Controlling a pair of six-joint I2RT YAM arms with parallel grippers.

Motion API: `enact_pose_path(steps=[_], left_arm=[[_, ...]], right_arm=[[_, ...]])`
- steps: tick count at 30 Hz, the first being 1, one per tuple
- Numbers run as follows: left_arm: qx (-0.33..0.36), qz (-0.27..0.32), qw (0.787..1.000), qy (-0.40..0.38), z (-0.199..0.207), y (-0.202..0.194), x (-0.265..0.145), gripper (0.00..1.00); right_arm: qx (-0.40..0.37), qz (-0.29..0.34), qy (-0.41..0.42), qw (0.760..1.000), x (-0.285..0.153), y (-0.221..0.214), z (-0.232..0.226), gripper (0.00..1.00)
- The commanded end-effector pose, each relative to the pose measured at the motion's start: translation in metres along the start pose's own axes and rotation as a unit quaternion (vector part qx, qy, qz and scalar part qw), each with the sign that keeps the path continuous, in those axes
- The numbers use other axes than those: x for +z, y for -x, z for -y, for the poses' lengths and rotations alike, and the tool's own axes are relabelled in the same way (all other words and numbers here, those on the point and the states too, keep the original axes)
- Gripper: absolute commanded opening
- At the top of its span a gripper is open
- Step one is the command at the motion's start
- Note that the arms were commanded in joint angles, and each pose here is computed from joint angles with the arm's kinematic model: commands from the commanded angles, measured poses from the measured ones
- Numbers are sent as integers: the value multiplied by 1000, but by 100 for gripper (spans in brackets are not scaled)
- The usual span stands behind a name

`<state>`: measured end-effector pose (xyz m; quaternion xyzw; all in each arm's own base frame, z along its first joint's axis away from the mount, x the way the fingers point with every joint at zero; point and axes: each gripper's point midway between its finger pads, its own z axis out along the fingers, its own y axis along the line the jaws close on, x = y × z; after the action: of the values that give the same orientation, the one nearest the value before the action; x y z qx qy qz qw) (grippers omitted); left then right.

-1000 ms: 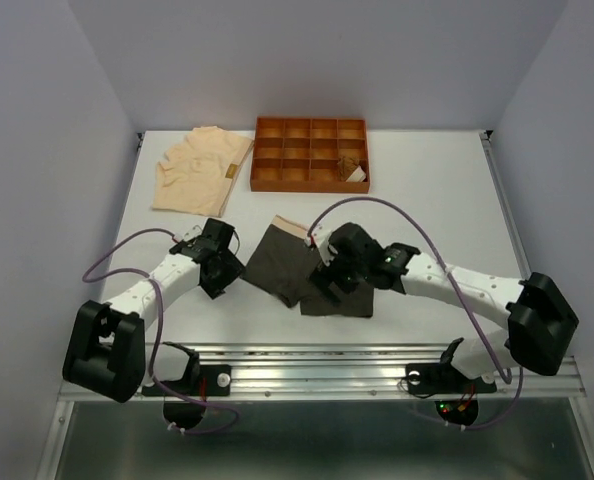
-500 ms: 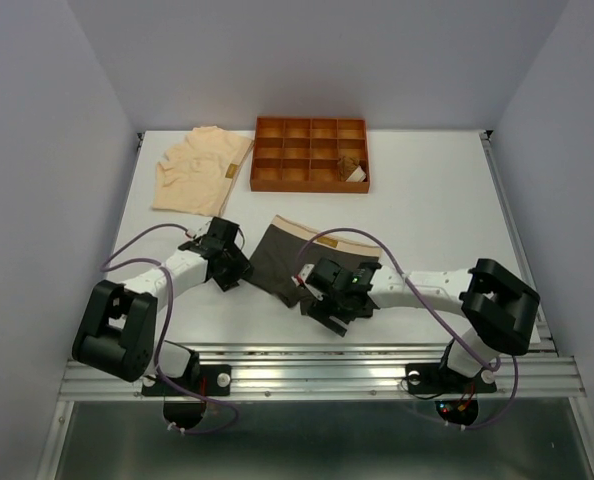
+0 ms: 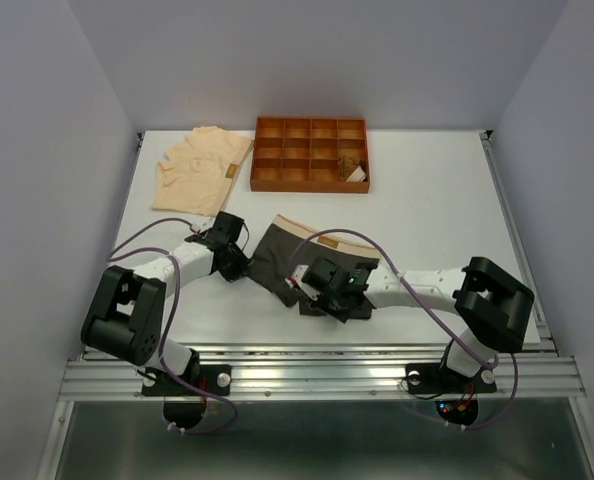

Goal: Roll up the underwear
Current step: Fold the underwear

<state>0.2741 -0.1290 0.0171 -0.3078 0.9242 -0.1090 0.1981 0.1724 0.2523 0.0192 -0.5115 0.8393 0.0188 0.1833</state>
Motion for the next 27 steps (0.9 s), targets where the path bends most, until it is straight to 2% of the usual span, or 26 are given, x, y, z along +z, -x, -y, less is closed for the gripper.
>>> enact_pose_path(steps=[1,2,7,12,16,20,27], left_arm=[[12,4,998,57,-27,-1,-13,0],[14,-3,997,71,-33,-4,-17,0],[16,-7,997,78,-39,-5,-40,0],[13,-11,997,72,-40,-3,-65,0],[22,-30,994,106,-52,-5,-78,0],[16,-26,992,125,-57,1,-91,0],[-11,-6,992,129,-54,23,-111,0]], right_arm=[[-14,6,28,999,11,6,-12,21],[-10,-1,37,999,11,5,-16,13],[18,9,111,994,-11,16,-41,2],[33,18,225,974,-34,24,-79,2],[28,23,296,954,-50,32,-100,2],[29,29,317,947,-56,43,-106,2],[65,53,406,910,-73,57,-100,1]])
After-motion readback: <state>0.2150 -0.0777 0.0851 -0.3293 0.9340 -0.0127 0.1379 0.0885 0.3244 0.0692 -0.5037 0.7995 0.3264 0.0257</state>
